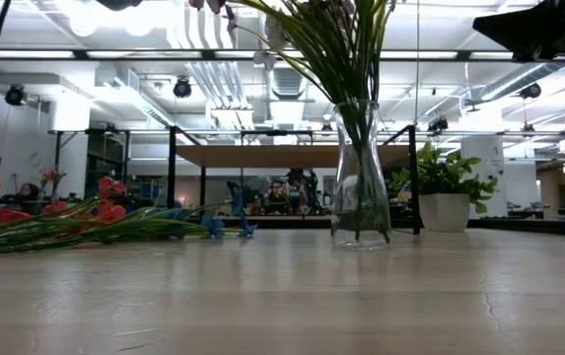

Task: Pick and place flowers into a vace then onto a shelf
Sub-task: Put the red flower into the transparent vase

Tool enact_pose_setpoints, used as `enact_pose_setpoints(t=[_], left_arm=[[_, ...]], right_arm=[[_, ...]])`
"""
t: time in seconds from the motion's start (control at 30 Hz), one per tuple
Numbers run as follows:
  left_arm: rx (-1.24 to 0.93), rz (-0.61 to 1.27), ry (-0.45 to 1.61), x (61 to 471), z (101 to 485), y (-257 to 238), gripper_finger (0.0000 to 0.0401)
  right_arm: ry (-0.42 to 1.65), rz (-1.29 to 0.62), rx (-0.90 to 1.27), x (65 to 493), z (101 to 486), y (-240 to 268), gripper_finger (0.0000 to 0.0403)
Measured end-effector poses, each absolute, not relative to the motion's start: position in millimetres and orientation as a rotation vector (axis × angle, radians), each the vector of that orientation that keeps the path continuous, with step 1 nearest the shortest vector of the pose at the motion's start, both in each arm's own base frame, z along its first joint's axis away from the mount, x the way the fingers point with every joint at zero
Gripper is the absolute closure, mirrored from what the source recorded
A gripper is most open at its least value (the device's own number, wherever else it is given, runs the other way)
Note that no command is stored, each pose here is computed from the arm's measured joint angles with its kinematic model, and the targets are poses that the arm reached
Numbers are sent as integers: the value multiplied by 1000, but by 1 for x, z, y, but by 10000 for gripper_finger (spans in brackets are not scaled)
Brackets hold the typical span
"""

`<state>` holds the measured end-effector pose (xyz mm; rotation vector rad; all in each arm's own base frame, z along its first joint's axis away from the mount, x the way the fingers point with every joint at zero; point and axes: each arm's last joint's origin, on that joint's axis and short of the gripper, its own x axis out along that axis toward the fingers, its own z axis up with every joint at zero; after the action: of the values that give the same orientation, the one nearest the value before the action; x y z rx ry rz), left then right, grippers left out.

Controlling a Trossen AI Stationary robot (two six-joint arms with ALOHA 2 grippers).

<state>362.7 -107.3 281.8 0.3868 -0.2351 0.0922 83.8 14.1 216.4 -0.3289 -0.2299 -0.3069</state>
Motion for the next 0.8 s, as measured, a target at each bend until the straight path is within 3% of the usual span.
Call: enact_pose_setpoints(t=[0.8], left_arm=[[348,141,-12,371,244,-105,401]], right_arm=[[-227,-306,-330,84,216,14,394]])
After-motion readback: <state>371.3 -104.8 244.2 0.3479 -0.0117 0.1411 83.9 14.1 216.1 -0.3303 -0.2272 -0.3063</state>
